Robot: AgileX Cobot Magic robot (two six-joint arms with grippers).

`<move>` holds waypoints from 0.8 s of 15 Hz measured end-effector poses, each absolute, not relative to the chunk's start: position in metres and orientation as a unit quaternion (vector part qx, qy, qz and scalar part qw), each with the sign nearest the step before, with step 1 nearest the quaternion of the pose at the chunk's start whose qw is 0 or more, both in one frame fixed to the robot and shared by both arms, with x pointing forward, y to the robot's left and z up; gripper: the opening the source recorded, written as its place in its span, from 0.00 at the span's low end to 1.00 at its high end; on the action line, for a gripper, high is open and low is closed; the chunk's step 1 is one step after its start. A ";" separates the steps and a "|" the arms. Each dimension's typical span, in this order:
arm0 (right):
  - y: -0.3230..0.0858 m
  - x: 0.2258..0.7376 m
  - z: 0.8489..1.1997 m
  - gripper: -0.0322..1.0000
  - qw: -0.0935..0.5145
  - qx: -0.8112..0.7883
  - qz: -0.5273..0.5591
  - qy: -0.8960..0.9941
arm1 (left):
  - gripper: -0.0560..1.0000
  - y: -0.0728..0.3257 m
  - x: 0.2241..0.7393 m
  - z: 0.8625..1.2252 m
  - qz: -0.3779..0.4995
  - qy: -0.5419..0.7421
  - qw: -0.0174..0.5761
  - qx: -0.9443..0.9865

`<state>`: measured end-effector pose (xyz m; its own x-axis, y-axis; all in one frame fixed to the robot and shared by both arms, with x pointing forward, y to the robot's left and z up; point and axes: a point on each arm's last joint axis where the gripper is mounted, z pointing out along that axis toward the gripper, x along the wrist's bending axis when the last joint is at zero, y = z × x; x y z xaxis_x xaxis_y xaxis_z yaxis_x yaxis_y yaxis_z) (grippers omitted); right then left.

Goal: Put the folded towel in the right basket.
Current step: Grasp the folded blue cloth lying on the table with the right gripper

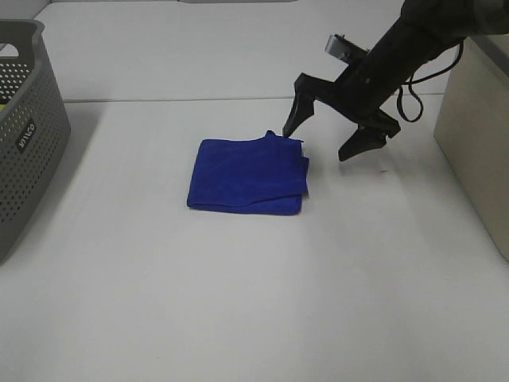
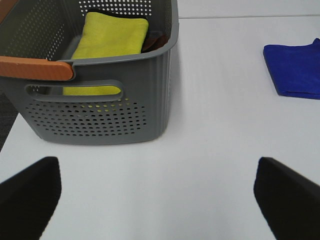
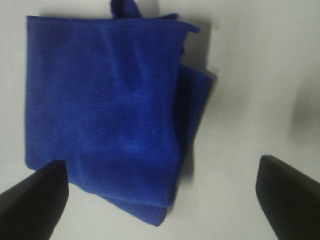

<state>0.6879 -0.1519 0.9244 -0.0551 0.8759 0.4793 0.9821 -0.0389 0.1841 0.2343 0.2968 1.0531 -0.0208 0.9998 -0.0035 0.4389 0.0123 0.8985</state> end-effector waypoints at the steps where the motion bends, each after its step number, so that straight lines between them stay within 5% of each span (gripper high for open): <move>1: -0.154 0.688 0.910 0.96 0.106 -0.679 -0.223 -0.692 | 0.97 0.297 0.234 1.053 0.377 0.607 0.372 0.593; 12: -0.142 0.693 0.874 0.95 0.168 -0.703 -0.234 -0.651 | 0.97 0.297 0.234 1.053 0.377 0.607 0.372 0.593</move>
